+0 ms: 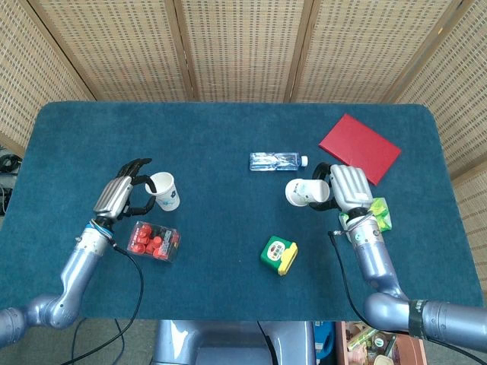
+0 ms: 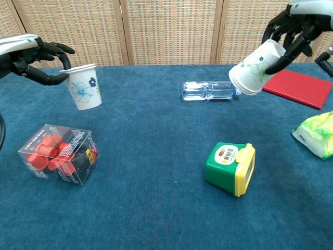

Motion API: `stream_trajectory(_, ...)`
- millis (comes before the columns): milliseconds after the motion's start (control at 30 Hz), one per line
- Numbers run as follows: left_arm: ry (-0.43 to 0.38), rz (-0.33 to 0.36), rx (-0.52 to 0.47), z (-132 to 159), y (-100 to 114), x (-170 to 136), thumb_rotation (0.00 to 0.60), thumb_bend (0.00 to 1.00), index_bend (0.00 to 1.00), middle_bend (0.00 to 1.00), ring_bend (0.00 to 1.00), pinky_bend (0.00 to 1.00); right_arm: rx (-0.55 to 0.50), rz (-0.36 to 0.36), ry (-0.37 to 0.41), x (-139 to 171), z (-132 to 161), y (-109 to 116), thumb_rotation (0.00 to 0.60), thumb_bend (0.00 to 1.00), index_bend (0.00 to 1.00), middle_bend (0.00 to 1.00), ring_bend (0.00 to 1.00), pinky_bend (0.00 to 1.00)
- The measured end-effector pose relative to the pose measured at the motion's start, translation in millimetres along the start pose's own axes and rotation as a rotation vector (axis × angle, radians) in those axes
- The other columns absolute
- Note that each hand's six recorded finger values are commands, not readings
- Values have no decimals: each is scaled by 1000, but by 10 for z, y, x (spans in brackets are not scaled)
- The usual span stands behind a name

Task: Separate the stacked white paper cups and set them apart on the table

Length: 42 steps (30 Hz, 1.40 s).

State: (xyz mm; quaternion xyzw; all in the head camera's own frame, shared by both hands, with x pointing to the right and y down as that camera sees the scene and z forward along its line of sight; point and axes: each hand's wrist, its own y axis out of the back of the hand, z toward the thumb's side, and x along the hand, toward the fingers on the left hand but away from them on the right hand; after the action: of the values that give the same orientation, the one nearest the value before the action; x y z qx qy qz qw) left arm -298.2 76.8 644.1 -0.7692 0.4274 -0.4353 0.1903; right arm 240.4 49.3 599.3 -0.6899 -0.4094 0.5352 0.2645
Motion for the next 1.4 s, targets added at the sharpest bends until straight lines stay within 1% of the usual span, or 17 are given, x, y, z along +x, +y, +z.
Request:
stream_trajectory(33,3,4,35,-10,22,-31,600,466,635,81,0,0,21,-1,-1,5,-31,-19,600,204,737,513,442,688)
stream_trajectory(100,9,10,78,-28,52,-78,600,466,553,42,0,0,57,-2,-2,21,-82,-50,600,205,666,408,331,622)
stream_trajectory(167,17,15,116,-52,79,-129,600,466,492,11,0,0,87,0,-9,43,-143,-80,600,205,618,350,267,570)
stream_trajectory(233,26,16,151,-83,101,-171,600,466,430,0,0,0,97,-2,-15,60,-182,-87,600,204,584,307,214,520)
stream_trajectory(333,42,23,204,-146,140,-242,600,465,274,0,0,0,102,5,-34,101,-276,-115,600,204,520,227,138,459)
stream_trajectory(400,57,33,220,-197,162,-290,600,439,153,0,0,0,103,11,-42,128,-330,-137,600,204,463,147,62,401)
stream_trajectory(500,82,45,220,-285,181,-360,600,404,52,0,0,0,107,16,-46,170,-395,-168,600,204,401,50,2,307)
stream_trajectory(600,87,52,208,-325,184,-408,600,359,16,0,0,0,112,9,-48,217,-455,-184,600,193,367,5,0,230)
stream_trajectory(700,86,62,215,-365,203,-489,600,301,2,0,0,0,112,3,-50,278,-525,-196,600,155,326,0,0,143)
stream_trajectory(767,85,68,222,-392,223,-561,600,291,0,0,0,0,109,2,-54,323,-579,-193,600,140,305,0,0,106)
stream_trajectory(1000,75,83,263,-463,289,-834,600,290,0,0,0,0,145,-19,-47,484,-703,-133,600,137,302,0,0,100)
stream_trajectory(1100,69,96,290,-510,313,-1008,600,289,0,0,0,0,170,-39,-33,582,-743,-99,600,133,284,0,0,78)
stream_trajectory(1233,65,109,319,-605,324,-1289,600,289,0,0,0,0,207,-77,-10,805,-847,-71,600,128,243,0,0,57)
stream_trajectory(1400,71,127,373,-750,347,-1658,600,290,0,0,0,0,238,-131,-4,1137,-1038,-50,600,127,233,0,0,42)
